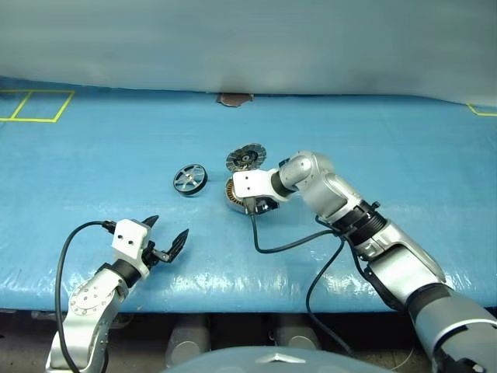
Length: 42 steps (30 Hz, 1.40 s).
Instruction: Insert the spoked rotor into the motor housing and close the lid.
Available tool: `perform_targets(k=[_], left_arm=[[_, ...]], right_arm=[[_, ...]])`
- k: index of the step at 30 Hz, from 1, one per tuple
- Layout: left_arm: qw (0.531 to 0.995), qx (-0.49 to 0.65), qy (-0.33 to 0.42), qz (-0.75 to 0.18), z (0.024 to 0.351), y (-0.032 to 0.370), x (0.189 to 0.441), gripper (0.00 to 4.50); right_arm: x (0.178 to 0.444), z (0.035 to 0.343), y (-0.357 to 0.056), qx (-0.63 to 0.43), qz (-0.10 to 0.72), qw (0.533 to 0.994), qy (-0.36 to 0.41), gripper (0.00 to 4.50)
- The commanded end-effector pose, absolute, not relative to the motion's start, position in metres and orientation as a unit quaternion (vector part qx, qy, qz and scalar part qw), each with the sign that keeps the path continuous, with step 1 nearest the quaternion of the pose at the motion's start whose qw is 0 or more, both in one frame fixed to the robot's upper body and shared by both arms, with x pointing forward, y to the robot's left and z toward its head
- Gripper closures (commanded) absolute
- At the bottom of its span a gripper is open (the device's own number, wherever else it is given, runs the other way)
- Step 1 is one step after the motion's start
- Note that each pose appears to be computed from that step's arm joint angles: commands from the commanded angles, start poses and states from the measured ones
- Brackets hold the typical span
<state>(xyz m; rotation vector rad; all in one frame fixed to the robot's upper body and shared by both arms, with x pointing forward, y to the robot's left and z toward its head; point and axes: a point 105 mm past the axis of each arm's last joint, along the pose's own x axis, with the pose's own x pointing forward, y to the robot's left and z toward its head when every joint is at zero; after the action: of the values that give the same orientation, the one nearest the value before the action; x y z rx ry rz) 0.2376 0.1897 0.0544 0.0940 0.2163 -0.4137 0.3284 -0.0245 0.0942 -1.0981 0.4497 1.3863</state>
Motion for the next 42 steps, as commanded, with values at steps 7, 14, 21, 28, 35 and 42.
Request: perform_targets(k=[7,14,21,28,35,42], left_arm=[[0.973,0.048,0.098,-0.201,0.056,0.189,0.237,0.0],[0.972,0.046,0.1,-0.206,0.054,0.187,0.238,0.0],[0.971,0.046,0.101,-0.21,0.054,0.186,0.239,0.0],[0.971,0.047,0.102,-0.21,0.054,0.186,0.239,0.0],[0.971,0.046,0.102,-0.21,0.054,0.186,0.239,0.0],[0.969,0.047,0.104,-0.219,0.053,0.184,0.24,0.0]], right_arm=[[0.282,0.088,-0.007,-0.463,0.646,0.577,0.191,2.33],[0.264,0.085,-0.008,-0.45,0.661,0.566,0.198,2.33],[0.26,0.08,-0.005,-0.435,0.662,0.573,0.211,2.33],[0.259,0.087,0.005,-0.418,0.658,0.592,0.205,0.64],[0.256,0.106,0.011,-0.408,0.666,0.599,0.178,0.04],[0.242,0.138,0.009,-0.401,0.688,0.587,0.147,0.04]])
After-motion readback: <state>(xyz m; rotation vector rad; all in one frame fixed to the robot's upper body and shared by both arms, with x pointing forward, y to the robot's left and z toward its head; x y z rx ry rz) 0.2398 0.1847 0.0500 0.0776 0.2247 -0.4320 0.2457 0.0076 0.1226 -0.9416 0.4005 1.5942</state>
